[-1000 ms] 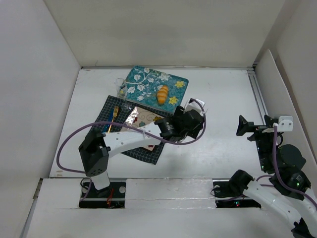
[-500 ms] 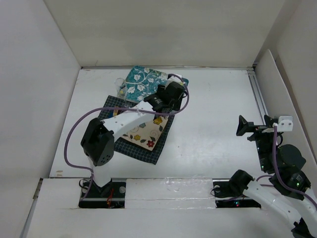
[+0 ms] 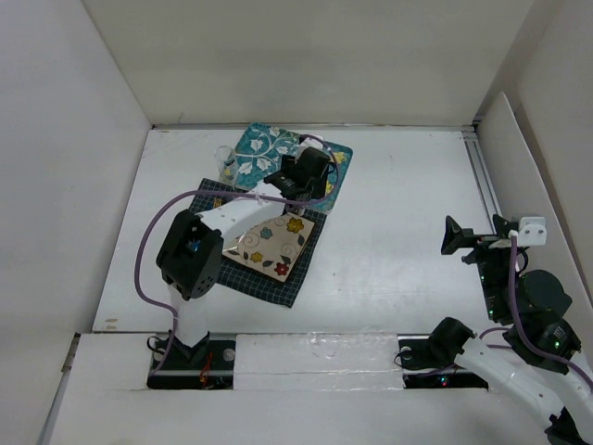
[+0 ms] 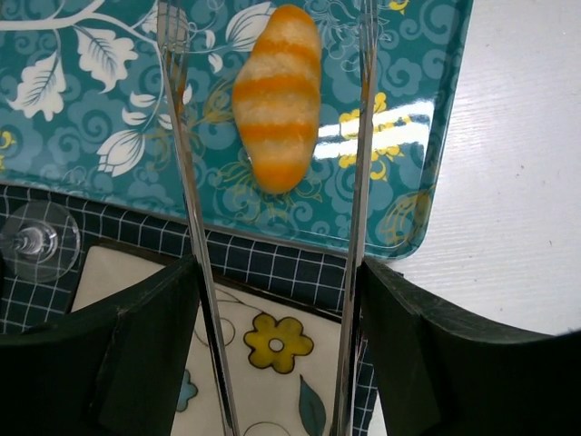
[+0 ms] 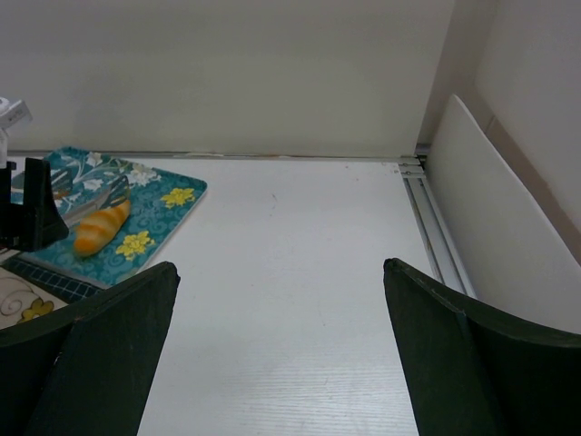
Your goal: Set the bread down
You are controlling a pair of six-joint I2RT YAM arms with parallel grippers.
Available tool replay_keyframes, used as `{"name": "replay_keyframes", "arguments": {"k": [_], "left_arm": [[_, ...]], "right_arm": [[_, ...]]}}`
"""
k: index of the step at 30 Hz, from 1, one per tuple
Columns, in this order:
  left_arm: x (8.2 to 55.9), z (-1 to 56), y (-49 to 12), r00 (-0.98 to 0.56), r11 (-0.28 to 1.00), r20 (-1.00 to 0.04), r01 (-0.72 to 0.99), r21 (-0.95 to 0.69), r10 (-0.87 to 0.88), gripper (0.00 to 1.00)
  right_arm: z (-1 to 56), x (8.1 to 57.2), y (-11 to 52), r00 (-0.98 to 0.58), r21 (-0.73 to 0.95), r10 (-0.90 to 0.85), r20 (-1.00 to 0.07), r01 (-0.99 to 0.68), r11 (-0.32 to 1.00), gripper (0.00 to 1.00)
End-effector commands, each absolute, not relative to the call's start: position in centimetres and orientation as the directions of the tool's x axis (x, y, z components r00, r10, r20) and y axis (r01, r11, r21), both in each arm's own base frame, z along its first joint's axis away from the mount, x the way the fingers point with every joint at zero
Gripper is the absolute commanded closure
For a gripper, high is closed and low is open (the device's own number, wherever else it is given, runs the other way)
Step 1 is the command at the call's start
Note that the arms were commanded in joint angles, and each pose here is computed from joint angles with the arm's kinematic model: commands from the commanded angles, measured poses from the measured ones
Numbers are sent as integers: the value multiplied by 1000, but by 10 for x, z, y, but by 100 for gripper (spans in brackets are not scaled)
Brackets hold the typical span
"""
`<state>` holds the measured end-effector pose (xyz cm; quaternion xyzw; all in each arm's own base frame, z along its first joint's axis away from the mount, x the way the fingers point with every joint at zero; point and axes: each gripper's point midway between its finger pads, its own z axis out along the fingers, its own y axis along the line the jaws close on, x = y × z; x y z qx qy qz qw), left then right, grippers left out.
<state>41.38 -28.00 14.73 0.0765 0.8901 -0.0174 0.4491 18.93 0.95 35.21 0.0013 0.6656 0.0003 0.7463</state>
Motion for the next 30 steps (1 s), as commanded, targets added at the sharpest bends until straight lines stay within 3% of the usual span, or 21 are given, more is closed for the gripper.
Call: {"name": "replay_keyframes", "arguments": {"k": [1, 19, 23, 30], "left_arm": [[421, 142, -285, -567, 985, -815, 173, 24, 120, 36], [431, 91, -279, -632, 984, -767, 180, -2, 114, 37], [428, 93, -281, -633, 982, -766, 191, -16, 111, 52], [420, 112, -276, -618, 982, -780, 186, -17, 104, 58]], "right_arm": [[359, 188, 9, 139, 20, 20, -990, 0, 1000, 0], [360, 188, 8, 140, 18, 18, -990, -1, 1000, 0], [359, 188, 8, 140, 18, 18, -990, 1, 1000, 0], [360, 188, 8, 142, 20, 20, -990, 1, 1000, 0]]}}
